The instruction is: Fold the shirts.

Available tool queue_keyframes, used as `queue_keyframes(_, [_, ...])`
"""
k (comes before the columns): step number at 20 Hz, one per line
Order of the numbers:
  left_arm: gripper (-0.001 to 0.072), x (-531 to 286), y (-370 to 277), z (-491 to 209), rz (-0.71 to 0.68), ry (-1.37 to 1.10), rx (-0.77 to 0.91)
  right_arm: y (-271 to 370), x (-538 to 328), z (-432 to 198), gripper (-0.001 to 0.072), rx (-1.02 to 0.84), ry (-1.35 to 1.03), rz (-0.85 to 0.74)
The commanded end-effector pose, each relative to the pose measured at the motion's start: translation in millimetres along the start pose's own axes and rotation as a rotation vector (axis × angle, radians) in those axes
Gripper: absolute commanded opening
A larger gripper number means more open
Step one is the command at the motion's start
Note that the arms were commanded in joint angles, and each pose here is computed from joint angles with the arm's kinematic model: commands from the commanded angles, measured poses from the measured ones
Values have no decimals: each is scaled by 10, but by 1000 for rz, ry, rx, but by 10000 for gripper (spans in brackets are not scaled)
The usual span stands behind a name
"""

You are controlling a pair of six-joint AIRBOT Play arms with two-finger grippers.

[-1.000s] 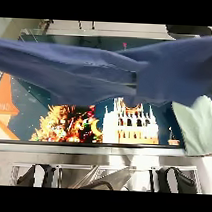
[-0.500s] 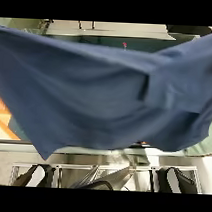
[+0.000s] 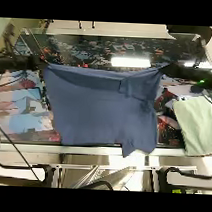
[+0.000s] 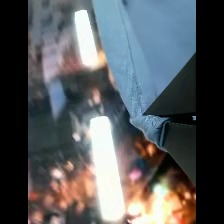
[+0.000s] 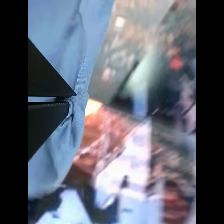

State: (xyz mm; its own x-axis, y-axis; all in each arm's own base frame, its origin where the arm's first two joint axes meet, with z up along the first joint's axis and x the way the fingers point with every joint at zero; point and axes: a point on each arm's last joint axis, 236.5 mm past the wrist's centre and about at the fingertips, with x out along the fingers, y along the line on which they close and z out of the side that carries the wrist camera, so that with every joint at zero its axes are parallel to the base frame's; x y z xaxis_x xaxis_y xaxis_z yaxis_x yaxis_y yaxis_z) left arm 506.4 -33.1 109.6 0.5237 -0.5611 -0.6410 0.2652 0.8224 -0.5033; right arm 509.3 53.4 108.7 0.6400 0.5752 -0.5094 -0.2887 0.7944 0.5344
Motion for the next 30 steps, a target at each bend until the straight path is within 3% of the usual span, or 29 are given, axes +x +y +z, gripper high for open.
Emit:
queue_keyframes(1, [16,584,484,-255,12,92,-69,-482,592,-195,14,122,47,2])
queue_keyframes(4, [17,744,565,-368,-23,177,-88,-708,627,-298,14,149,79,-22])
queue_keyframes(11, [17,1008,911,-779,65,340,-147,-1282,708,-1062,14,190,321,-157])
queue_keyframes(26, [20,1187,1020,-892,57,354,-179,-1384,762,-1063,33,197,302,-179])
queue_keyframes(27, [84,1171,995,-918,50,368,-180,-1368,756,-1073,174,217,307,-177])
queue_keyframes(28, [493,1153,968,-949,41,385,-180,-1359,736,-1072,342,248,308,-179])
queue_keyframes(29, [685,1134,942,-976,36,400,-193,-1338,710,-1071,364,271,312,-177])
queue_keyframes(30, [683,1100,909,-1007,31,418,-203,-1311,661,-1068,362,306,317,-173])
